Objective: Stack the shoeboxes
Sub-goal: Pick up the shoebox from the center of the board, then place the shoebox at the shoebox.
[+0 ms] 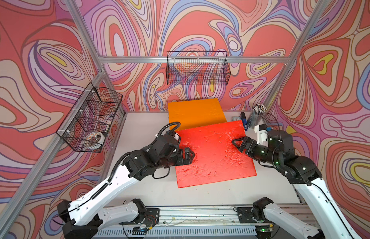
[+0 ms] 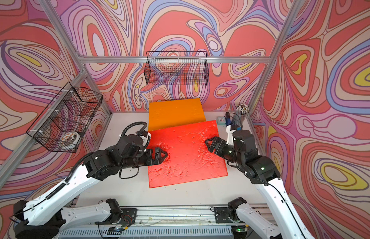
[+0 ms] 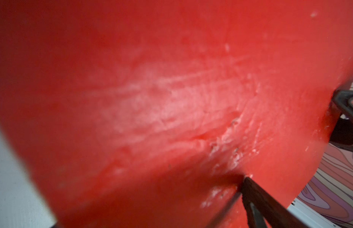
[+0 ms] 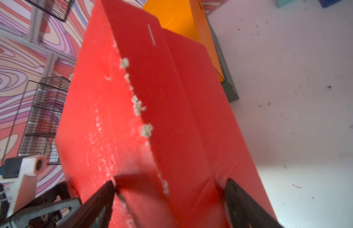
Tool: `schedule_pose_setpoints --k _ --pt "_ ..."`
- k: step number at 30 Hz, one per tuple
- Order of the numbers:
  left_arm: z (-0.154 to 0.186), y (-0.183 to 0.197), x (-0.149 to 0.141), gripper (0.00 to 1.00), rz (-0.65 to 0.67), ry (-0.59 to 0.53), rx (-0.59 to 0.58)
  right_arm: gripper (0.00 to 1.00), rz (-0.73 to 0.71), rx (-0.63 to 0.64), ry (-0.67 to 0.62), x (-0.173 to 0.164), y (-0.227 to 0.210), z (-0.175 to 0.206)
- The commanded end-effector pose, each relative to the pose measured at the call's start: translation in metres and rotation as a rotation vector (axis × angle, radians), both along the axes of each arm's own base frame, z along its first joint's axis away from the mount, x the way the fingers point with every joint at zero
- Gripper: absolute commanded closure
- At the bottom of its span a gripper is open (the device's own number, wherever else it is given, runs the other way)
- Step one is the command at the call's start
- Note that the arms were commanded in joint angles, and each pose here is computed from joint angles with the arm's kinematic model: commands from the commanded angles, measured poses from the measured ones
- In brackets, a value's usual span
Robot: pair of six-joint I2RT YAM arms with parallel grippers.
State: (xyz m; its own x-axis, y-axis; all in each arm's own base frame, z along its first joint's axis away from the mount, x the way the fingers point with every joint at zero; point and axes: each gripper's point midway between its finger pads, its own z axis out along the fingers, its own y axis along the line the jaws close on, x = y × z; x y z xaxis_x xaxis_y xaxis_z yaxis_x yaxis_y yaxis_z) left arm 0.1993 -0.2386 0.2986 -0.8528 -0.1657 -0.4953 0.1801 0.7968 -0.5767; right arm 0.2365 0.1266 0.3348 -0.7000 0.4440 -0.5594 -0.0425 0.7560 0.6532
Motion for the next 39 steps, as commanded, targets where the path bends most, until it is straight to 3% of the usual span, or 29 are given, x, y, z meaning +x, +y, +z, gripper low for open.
schedule_pose_setpoints --k 1,6,14,20,25,39 --pt "0.077 -0.056 -0.020 0.02 -0.233 -0.119 -0.248 0.13 0.238 0.169 -0.050 -0.017 0.048 0.049" --pt "0.110 -0.055 -0.017 0.02 -0.235 -0.178 -0.260 0.12 0.254 0.187 -0.063 -0.001 0.058 0.071" --pt "0.143 -0.050 0.010 0.00 -0.160 -0.282 -0.153 0.13 0.274 0.195 -0.078 0.041 0.091 0.086" --pt "0.160 -0.062 0.031 0.00 -0.164 -0.318 -0.115 0.15 0.246 0.130 -0.020 0.086 0.116 0.069" --pt "0.160 -0.063 0.062 0.00 -0.164 -0.264 -0.179 0.14 0.196 0.113 -0.034 0.110 0.123 0.069" --pt "0.144 -0.034 0.143 0.00 -0.070 -0.201 -0.191 0.14 0.178 0.087 -0.083 0.165 0.155 0.080"
